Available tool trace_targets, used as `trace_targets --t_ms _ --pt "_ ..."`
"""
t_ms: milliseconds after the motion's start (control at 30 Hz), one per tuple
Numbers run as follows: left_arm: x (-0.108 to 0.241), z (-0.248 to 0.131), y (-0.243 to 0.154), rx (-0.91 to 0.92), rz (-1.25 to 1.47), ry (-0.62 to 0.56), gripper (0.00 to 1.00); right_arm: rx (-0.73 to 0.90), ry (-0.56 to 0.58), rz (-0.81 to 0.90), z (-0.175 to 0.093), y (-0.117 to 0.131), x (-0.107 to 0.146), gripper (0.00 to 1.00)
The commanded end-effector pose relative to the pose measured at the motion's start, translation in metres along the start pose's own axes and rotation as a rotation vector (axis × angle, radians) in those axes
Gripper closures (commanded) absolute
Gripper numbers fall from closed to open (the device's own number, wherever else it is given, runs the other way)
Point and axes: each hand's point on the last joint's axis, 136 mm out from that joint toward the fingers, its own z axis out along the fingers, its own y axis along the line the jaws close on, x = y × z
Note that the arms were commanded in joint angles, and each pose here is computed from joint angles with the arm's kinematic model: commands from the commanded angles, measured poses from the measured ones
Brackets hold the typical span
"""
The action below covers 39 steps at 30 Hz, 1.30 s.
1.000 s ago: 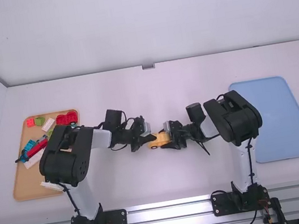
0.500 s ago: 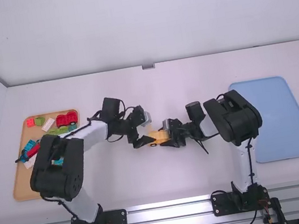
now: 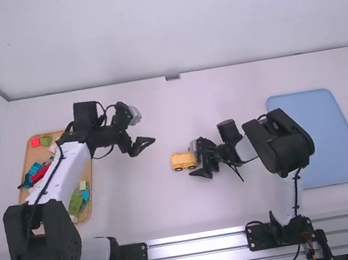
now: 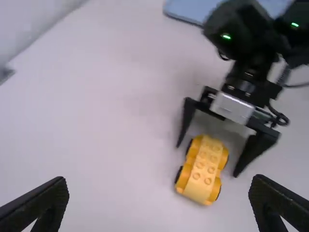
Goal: Assemble lego blocks to make yellow taxi
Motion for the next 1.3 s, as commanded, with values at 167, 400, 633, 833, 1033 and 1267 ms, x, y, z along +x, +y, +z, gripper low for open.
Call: trace_targets --t_ms 167,400,633,833,1033,1267 --pt "0.045 -0.065 0.088 -0.518 -0.778 0.038 0.01 0.154 0.237 0.049 -0.037 -0.015 -0.003 0.01" --pt "0.118 -0.133 0.117 -0.972 -1.007 0.201 0.01 0.227 0.298 0.034 -0.065 -0.016 -0.023 0.01" --pt "0.163 -0.202 0.111 -1.138 -1.261 0.320 0.01 0.280 0.248 -0.033 -0.079 -0.021 -0.052 0.01" --pt "0.196 -0.233 0.112 -1.176 -1.442 0.405 0.01 0.313 0.218 -0.070 -0.083 -0.027 -0.065 0.01" --pt "0.232 -0.227 0.128 -1.140 -1.496 0.508 0.16 0.320 0.211 -0.080 -0.083 -0.029 -0.067 0.01" --pt "0.261 -0.220 0.138 -1.161 -1.510 0.574 0.30 0.316 0.215 -0.075 -0.083 -0.028 -0.066 0.01"
